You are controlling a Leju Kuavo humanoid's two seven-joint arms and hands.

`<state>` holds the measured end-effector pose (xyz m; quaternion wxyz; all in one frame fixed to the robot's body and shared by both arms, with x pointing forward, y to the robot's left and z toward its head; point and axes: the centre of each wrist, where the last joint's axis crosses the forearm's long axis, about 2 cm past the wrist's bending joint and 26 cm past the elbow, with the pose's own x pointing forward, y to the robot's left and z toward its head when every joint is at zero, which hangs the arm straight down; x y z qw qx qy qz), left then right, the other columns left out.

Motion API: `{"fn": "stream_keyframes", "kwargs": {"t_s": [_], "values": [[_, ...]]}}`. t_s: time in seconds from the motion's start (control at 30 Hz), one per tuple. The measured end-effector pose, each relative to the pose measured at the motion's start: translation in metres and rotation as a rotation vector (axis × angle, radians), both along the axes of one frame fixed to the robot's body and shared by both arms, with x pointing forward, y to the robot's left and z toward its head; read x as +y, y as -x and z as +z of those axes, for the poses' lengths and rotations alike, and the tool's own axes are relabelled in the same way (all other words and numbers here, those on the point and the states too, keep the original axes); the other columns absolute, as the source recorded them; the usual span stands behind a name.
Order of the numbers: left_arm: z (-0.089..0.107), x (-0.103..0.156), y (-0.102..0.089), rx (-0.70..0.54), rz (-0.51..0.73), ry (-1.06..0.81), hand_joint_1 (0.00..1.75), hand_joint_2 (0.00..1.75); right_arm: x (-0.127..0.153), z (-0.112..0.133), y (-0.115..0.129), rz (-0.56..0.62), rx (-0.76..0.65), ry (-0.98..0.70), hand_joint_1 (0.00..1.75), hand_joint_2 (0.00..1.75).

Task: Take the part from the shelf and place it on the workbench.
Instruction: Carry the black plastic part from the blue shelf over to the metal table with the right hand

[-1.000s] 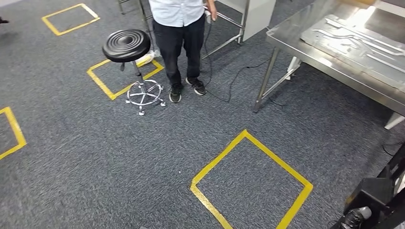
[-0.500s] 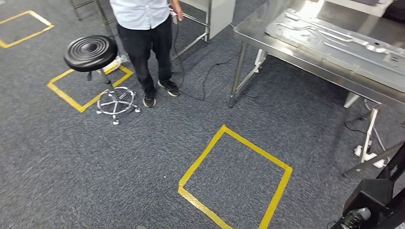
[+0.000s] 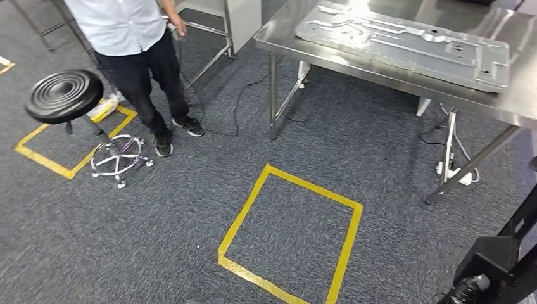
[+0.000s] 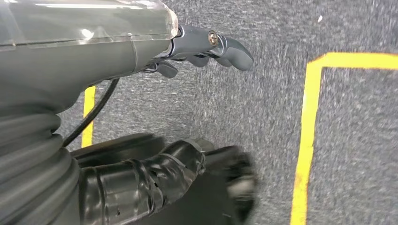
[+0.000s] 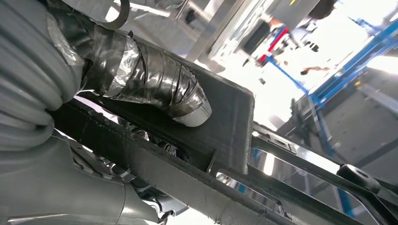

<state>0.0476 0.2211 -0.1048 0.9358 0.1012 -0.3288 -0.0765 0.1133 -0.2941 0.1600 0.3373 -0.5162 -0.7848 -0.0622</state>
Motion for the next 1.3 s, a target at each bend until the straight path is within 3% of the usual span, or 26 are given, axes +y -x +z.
{"fn": "stream_keyframes", "kwargs": {"t_s": [1.3], "values": [[-0.001,0.002,0.004,-0.006,-0.027,0.051,0.0,1.75,0.02,-0.021,-0.005,0.076,0.103,0.034,1.75,1.75]]}}
